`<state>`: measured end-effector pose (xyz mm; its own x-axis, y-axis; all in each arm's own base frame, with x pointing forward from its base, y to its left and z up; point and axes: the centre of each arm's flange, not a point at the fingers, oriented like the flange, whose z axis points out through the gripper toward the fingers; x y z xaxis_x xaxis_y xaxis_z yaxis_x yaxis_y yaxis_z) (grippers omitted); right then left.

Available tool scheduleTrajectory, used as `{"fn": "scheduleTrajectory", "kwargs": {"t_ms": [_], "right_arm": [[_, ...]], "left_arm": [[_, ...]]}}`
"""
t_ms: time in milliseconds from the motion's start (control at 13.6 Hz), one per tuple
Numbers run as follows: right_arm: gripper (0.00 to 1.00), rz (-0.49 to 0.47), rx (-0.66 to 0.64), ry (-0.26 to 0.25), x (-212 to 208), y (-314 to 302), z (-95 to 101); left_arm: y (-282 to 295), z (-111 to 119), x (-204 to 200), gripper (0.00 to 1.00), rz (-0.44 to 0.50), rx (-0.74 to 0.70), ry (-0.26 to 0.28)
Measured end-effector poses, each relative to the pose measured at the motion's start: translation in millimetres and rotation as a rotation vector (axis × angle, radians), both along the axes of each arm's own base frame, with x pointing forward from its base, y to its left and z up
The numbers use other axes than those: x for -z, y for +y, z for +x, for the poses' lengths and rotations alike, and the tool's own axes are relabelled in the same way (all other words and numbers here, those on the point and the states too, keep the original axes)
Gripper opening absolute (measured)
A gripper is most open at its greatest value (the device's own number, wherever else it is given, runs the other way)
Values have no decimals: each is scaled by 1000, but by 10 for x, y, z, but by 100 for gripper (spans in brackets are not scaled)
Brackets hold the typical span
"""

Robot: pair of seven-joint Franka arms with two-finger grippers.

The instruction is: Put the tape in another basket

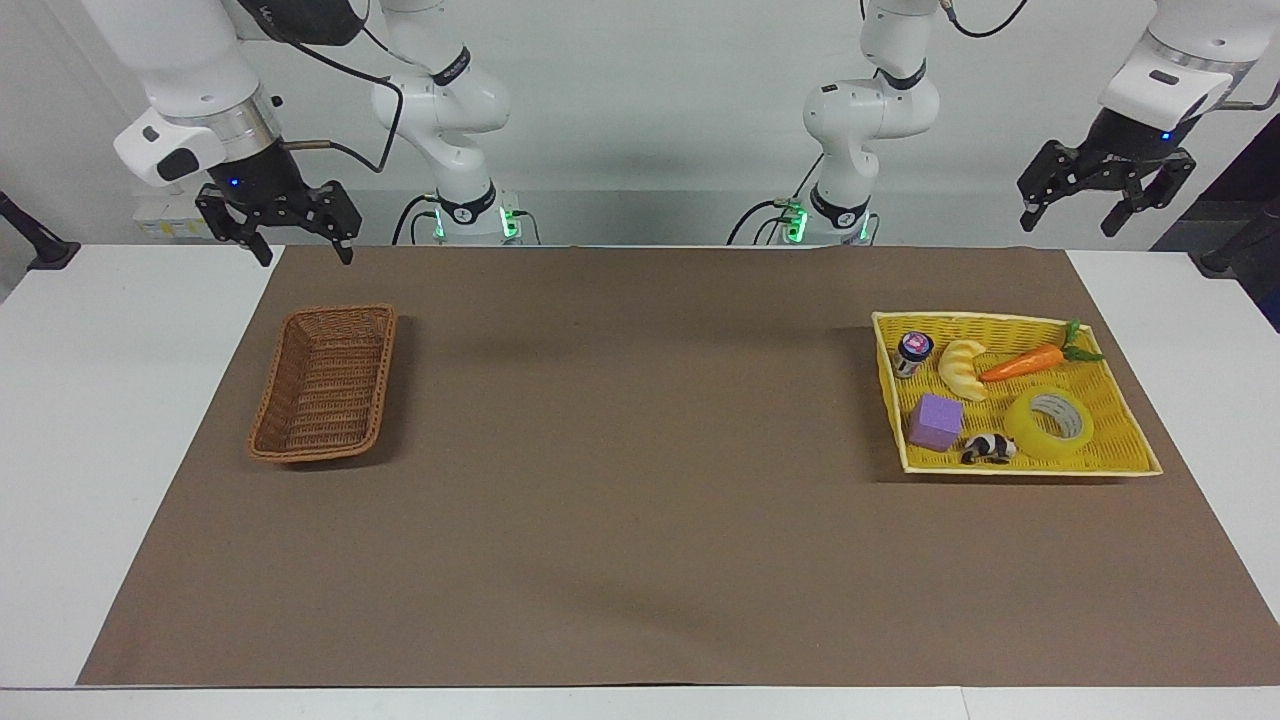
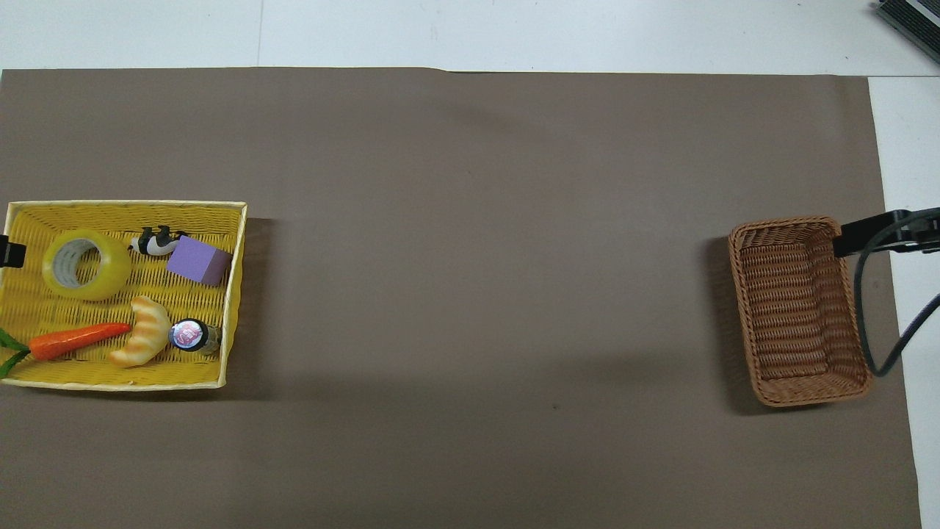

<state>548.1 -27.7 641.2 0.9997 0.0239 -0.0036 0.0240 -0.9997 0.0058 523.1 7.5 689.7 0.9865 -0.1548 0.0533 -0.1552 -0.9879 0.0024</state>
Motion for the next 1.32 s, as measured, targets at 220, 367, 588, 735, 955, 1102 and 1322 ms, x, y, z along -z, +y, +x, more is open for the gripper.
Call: {"fn": "scheduleTrajectory", "kwargs": {"t_ms": [220, 367, 588, 735, 955, 1102, 1322], "right_arm": [[100, 0, 0, 0, 0, 0, 0], [100, 0, 0, 0, 0, 0, 0], [100, 0, 0, 0, 0, 0, 0], [100, 0, 0, 0, 0, 0, 0], [100, 0, 0, 0, 0, 0, 0], [100, 0, 0, 0, 0, 0, 0], [100, 0, 0, 0, 1, 0, 0]], "left_arm": [[0, 0, 0, 100, 0, 0, 0], [0, 0, 0, 100, 0, 0, 0], [0, 0, 0, 100, 0, 0, 0], [0, 0, 0, 100, 0, 0, 0], [1, 0, 0, 100, 0, 0, 0], [13, 11, 8, 100, 0, -2, -6], [126, 64, 72, 100, 1, -16, -29]]}}
